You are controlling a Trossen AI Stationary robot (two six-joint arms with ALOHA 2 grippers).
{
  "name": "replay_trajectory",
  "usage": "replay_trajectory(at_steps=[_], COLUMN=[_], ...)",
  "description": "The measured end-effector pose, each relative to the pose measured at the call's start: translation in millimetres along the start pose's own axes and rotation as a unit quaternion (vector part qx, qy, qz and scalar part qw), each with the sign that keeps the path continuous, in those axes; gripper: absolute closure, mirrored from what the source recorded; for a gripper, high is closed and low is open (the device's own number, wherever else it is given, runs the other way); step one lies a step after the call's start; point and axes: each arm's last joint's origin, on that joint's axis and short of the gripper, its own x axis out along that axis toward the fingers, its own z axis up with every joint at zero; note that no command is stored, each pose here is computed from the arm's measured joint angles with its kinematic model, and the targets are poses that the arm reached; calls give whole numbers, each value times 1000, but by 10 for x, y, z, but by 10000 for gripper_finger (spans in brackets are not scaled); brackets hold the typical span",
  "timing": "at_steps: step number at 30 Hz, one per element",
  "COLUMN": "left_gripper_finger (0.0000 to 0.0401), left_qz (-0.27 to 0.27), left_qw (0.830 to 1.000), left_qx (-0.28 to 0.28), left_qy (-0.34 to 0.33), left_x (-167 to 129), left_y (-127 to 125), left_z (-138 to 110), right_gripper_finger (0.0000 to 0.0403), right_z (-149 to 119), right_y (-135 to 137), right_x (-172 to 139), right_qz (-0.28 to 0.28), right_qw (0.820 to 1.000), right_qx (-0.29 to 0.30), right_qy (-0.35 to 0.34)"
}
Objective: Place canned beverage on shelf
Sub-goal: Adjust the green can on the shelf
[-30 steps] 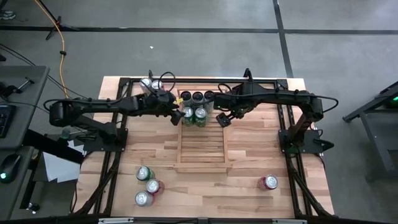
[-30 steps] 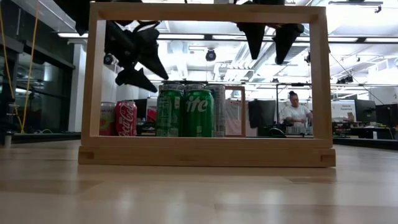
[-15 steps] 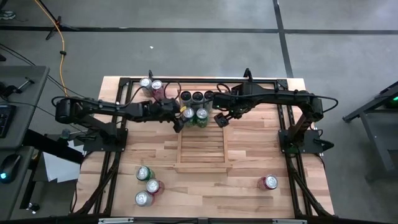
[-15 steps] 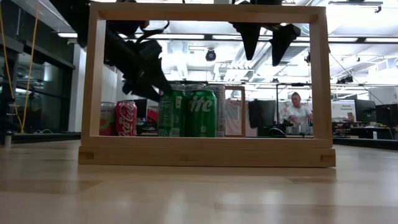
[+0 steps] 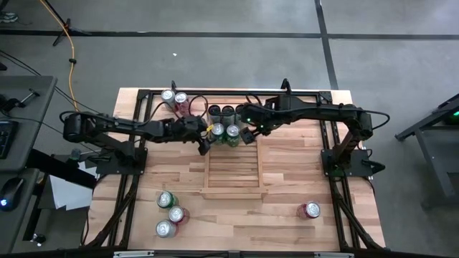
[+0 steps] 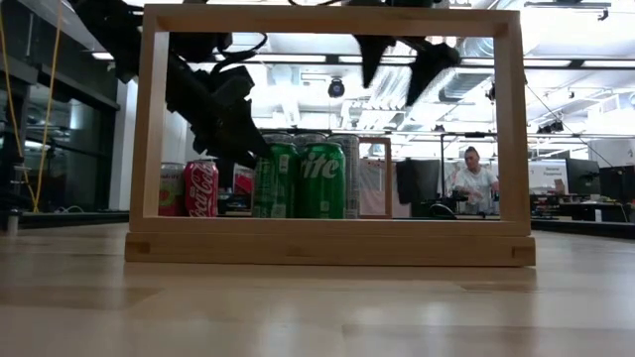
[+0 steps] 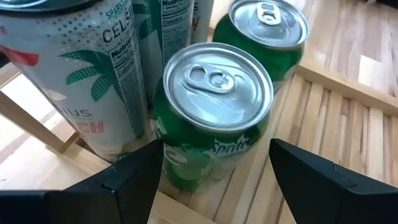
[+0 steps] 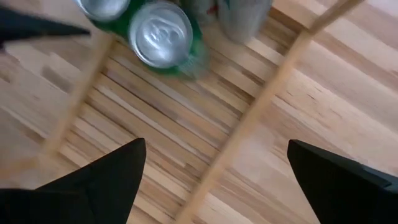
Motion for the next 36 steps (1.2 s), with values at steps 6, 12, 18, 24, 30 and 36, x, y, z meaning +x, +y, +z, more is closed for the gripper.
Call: replay_trajectory(at_steps=[6, 12, 18, 24, 30, 36], left_gripper_finger=[119, 119, 119, 119, 119, 119], left_qz=[-3, -11, -70, -162, -210, -219], left_qw=[1000, 999, 990, 946, 905, 901], left_qx=[13, 28, -34, -114, -158, -158], left_qy=[6, -24, -119, -257, -335, -340], left_x=[-167, -531, -1028, -1540, -1864, -1918], left_y=[2, 34, 52, 67, 97, 73], left_z=[21, 109, 259, 424, 472, 453], right_gripper_finger=[25, 25, 25, 25, 25, 25], right_z=[-13, 58, 204, 356, 438, 487], right_y=[118, 346, 263, 268, 271, 249], right_x=[150, 143, 201, 499, 733, 775], right_qz=[4, 88, 70, 46, 24, 34], right_qw=[1000, 975, 951, 918, 895, 880], right_qx=[-30, -191, -290, -386, -438, -467], right_qy=[7, -67, -87, -85, -79, -79])
